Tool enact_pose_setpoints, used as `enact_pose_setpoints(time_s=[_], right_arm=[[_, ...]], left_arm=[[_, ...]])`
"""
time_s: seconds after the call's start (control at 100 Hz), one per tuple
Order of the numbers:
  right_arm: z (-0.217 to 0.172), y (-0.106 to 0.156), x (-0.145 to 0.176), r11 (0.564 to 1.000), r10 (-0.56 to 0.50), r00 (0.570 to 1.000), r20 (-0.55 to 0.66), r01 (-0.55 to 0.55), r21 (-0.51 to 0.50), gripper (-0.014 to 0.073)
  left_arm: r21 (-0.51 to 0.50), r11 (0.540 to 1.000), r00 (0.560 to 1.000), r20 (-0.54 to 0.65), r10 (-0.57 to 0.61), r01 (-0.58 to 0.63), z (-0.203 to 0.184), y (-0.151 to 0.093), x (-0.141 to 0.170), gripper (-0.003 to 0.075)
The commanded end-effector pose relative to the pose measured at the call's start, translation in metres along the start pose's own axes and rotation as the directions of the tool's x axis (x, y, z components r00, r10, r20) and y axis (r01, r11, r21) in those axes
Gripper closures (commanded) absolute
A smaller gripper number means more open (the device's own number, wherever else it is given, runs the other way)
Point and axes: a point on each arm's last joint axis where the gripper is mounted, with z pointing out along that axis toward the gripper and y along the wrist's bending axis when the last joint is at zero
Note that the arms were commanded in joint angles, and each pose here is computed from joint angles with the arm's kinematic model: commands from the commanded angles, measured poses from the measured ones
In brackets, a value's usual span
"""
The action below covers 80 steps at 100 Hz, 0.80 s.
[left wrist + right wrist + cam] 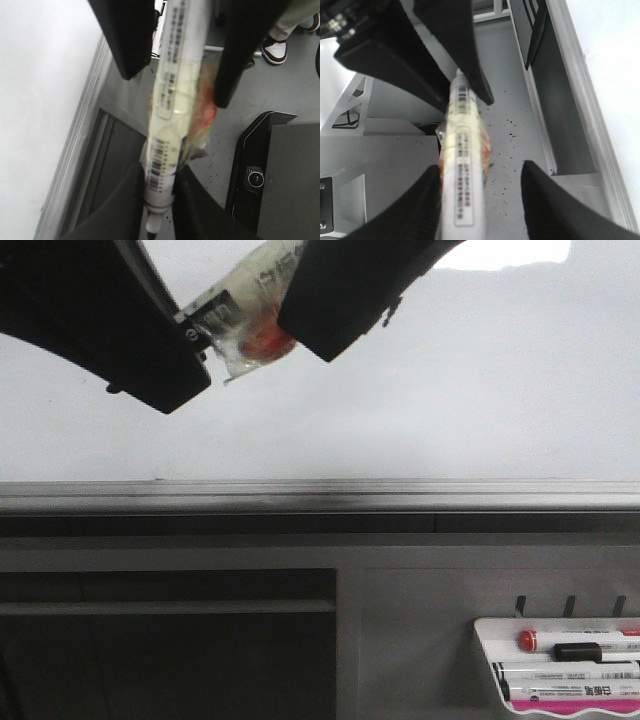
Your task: Write number 2 on whiteboard
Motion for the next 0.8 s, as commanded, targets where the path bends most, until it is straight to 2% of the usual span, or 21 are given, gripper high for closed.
enact_pose_setpoints(time_s=[0.0,0.21,0.67,0.79], right_arm=[[-0.014,0.001,-0.014,0.999,-0.017,0.995,0.094,0.013,0.045,0.0277],[-0.024,0.002,-0.025,0.999,-0.025,0.990,0.139,0.019,0.041,0.0277],[-0.025,0.003,-0.023,0.999,-0.043,0.994,0.103,0.040,0.027,0.0277],[-0.025,0.003,-0.022,0.999,-0.047,0.995,0.093,0.045,0.025,0.0335]], left_arm=[[-0.042,0.999,0.994,0.107,0.000,0.004,-0.013,0.003,-0.015,0.0699],[-0.042,0.999,0.994,0.107,0.000,0.004,-0.013,0.003,-0.015,0.0699],[-0.043,0.999,0.994,0.106,0.001,0.003,-0.013,0.003,-0.014,0.0699],[-0.043,0.999,0.994,0.106,0.001,0.003,-0.013,0.003,-0.014,0.0699]])
